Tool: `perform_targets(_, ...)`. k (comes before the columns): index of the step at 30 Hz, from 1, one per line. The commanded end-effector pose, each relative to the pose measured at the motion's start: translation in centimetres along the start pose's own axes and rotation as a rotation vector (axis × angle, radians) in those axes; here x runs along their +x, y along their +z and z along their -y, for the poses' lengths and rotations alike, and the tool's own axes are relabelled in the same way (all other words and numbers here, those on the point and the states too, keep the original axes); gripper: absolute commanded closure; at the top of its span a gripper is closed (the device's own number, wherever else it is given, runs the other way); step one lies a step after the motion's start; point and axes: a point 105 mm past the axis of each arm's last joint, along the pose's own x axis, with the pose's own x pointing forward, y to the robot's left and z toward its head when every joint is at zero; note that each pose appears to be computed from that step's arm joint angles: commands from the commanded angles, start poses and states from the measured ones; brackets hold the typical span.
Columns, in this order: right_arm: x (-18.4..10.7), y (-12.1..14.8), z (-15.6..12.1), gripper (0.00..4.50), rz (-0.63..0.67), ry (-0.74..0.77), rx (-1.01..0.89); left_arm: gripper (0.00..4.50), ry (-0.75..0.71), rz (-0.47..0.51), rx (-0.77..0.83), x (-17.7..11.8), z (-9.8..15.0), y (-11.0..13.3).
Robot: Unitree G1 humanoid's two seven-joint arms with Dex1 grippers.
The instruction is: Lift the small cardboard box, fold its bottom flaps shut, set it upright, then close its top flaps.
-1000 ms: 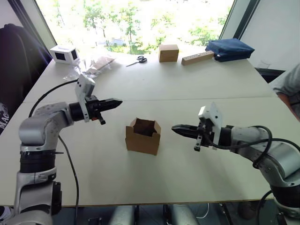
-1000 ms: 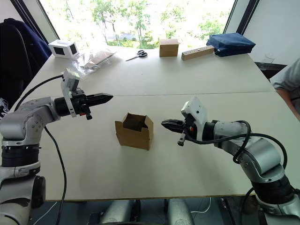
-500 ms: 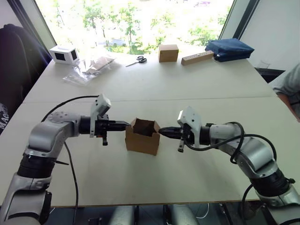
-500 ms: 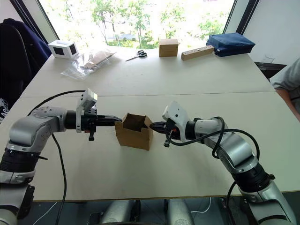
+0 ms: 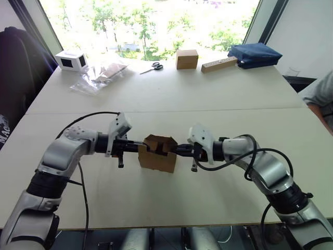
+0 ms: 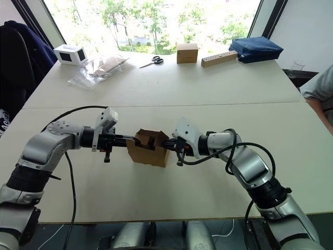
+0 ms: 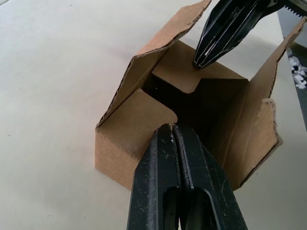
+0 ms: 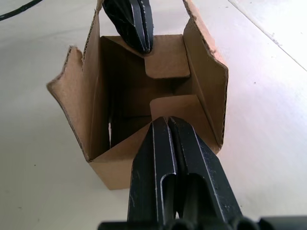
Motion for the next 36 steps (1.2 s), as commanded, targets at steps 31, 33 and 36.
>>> perform_targets(31,-5.8,6.5,-0.9,4.50,0.189,-0.024,-0.007,4.48,0.205,0.220,-0.132,-4.4,-6.0,3.0)
perform_targets(33,-5.5,7.3,-3.3,4.50,0.215,0.065,0.000,4.48,0.209,0.199,-0.141,-3.6,-6.6,2.1)
perform_targets(36,-5.0,7.9,-5.4,4.50,0.220,0.139,-0.004,4.48,0.198,0.209,-0.192,-2.9,-7.4,1.2)
